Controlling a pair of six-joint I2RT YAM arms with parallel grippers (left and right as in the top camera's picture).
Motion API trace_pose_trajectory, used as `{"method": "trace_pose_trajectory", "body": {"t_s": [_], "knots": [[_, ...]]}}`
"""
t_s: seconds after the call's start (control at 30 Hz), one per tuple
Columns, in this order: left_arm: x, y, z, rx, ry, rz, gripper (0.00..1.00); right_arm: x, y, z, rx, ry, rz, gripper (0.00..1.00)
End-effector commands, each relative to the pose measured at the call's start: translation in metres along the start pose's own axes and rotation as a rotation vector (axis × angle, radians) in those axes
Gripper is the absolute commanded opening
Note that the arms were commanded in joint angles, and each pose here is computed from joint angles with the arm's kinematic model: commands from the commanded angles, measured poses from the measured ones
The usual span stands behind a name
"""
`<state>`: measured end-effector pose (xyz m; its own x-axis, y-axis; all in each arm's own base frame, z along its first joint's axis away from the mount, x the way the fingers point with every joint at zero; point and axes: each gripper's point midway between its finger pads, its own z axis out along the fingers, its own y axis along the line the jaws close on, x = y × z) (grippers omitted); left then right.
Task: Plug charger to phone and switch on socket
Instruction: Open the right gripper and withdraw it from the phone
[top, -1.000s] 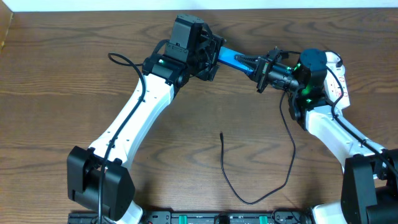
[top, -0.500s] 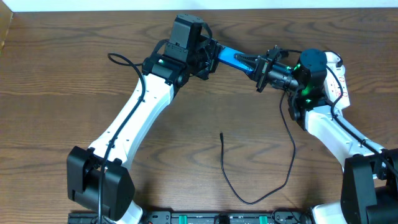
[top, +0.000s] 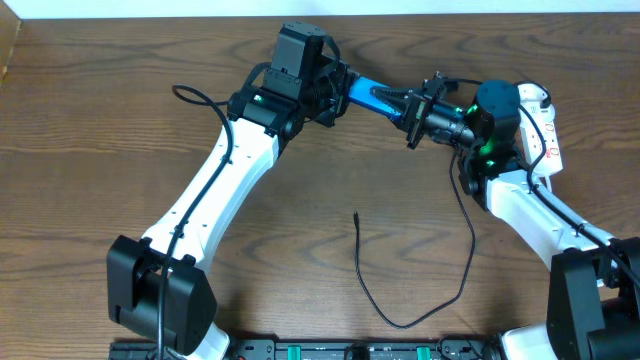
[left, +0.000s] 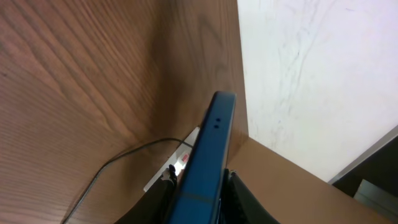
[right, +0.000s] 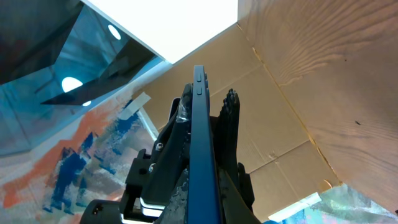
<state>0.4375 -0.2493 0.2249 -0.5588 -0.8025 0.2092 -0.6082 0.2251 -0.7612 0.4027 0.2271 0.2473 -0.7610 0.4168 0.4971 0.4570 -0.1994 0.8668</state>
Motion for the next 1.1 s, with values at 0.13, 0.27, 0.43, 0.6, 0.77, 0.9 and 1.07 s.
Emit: {"method": "trace_pose_trajectory", "body": {"t_s": [0.13,0.27,0.43,0.6,0.77,0.9,1.07], "knots": [[-0.003,0.002,0.000,-0.010,-0.012,-0.003,0.13,0.013,0.015,0.002,-0.029,0.037,-0.046,0.01],[-0.003,0.002,0.000,-0.010,-0.012,-0.002,0.08,0.015,0.014,0.003,-0.025,0.045,-0.046,0.01],[-0.003,0.002,0.000,-0.010,-0.012,0.000,0.07,0.016,0.013,0.003,-0.022,0.050,-0.047,0.02],[-0.003,0.002,0.000,-0.011,-0.012,0.009,0.08,0.017,0.013,0.003,-0.019,0.056,-0.047,0.09],[-0.003,0.002,0.000,-0.011,-0.011,0.018,0.08,0.021,0.010,0.003,-0.005,0.080,-0.054,0.99],[-0.004,0.002,0.000,-0.011,-0.013,0.068,0.08,0.020,0.010,-0.001,-0.002,0.091,-0.100,0.99],[-0.014,0.001,-0.003,-0.007,-0.025,0.127,0.07,0.014,0.013,-0.012,-0.003,0.105,-0.268,0.99]]}}
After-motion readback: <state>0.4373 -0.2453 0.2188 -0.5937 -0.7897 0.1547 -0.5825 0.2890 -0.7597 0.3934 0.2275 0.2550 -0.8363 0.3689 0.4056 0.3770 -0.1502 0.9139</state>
